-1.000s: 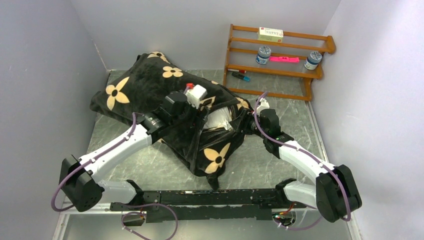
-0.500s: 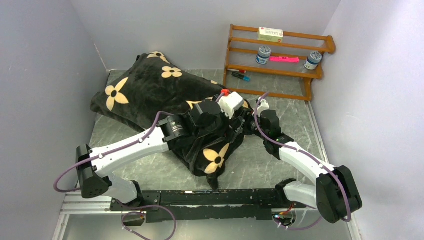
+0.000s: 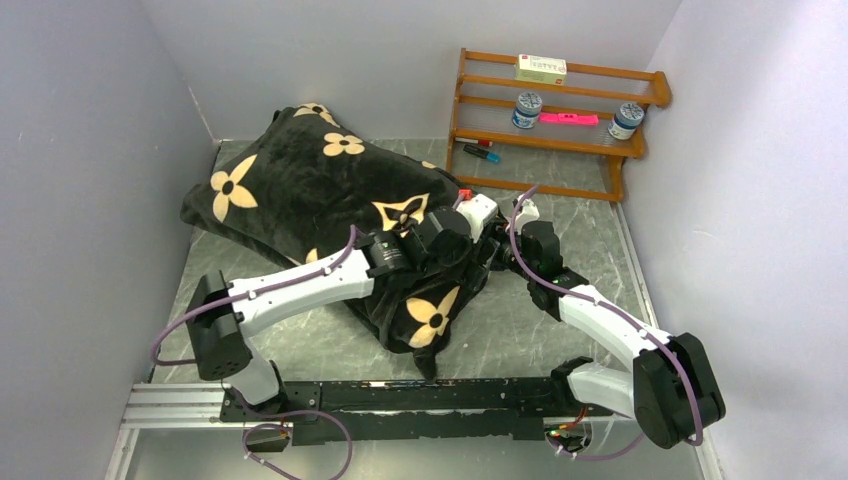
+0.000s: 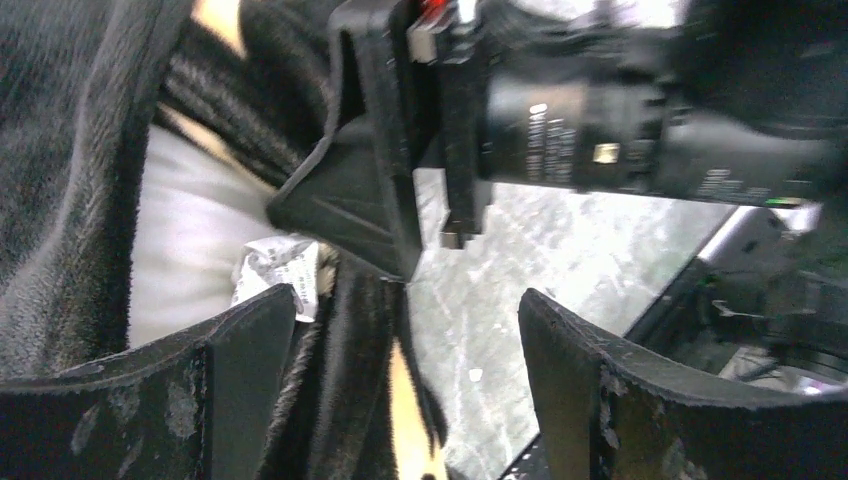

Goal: Remove the pillowcase from the pillow
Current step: Remove the pillow from the pillowcase.

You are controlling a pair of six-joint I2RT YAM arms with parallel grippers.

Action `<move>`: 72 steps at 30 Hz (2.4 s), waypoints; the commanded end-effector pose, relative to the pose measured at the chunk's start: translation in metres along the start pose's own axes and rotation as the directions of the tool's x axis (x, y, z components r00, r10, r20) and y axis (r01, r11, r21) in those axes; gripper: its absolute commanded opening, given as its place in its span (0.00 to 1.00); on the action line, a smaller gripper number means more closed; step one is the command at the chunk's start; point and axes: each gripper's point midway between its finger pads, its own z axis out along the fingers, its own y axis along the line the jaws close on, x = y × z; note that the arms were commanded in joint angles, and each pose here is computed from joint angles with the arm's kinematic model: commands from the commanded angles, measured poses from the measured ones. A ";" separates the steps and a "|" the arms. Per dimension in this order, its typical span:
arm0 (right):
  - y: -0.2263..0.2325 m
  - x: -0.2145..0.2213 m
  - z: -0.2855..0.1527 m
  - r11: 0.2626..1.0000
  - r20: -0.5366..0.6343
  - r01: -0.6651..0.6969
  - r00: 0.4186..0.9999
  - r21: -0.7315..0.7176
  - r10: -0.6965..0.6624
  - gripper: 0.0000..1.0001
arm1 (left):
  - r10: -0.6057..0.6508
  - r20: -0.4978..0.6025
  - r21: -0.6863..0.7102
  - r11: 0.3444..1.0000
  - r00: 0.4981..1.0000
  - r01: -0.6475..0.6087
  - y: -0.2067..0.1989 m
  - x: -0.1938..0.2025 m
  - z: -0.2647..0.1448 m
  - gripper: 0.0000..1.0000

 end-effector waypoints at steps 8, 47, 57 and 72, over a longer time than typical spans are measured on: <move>-0.028 0.030 -0.011 0.995 -0.089 0.012 0.996 0.103 -0.003 0.61 | 0.091 -0.086 -0.390 0.913 0.992 -0.117 0.092 -0.005 0.013 0.88; -0.026 0.028 -0.010 0.995 -0.097 0.010 0.995 0.104 0.000 0.61 | 0.028 -0.024 -0.274 0.961 0.999 -0.033 0.102 -0.018 0.013 0.95; -0.034 0.026 -0.013 0.990 -0.075 0.024 0.997 0.141 -0.014 0.61 | -0.040 -0.028 -0.536 0.844 0.999 0.019 0.172 -0.013 0.009 0.94; -0.026 0.013 -0.012 0.991 -0.052 0.078 0.996 0.110 -0.073 0.62 | -0.099 -0.146 -0.477 0.879 0.984 0.017 0.164 0.055 0.037 0.96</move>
